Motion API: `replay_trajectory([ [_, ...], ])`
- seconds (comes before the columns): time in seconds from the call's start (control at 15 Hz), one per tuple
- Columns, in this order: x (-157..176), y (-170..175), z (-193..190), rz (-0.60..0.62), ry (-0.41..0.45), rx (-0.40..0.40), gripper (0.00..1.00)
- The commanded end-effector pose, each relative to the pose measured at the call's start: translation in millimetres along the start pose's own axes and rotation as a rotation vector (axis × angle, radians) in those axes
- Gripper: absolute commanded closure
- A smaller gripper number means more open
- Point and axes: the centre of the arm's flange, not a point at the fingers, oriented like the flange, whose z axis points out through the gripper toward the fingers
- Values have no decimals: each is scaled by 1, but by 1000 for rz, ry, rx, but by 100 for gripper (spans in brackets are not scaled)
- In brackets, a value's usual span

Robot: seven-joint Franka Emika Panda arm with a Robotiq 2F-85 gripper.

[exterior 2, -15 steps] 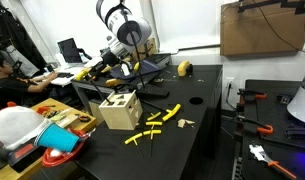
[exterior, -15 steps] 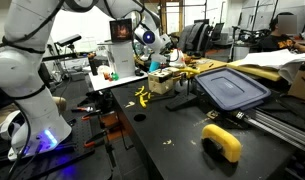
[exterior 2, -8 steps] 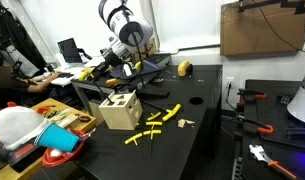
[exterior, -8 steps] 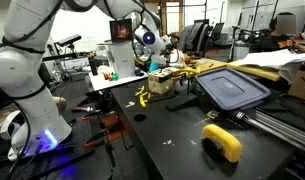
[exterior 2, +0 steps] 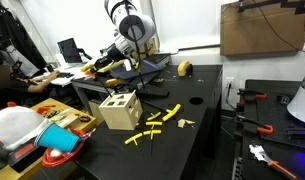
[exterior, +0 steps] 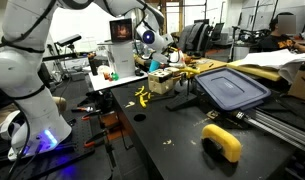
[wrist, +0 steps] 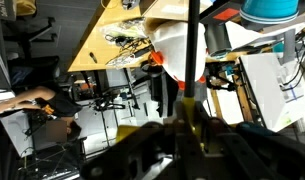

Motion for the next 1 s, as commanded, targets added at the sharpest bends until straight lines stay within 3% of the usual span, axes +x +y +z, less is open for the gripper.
replay_trajectory([
  [0.0, 6, -6, -24, 23, 33, -62, 97],
  [0.4, -1, 1, -37, 75, 27, -166, 97],
  [0.93, -15, -1, -42, 75, -22, -238, 97],
])
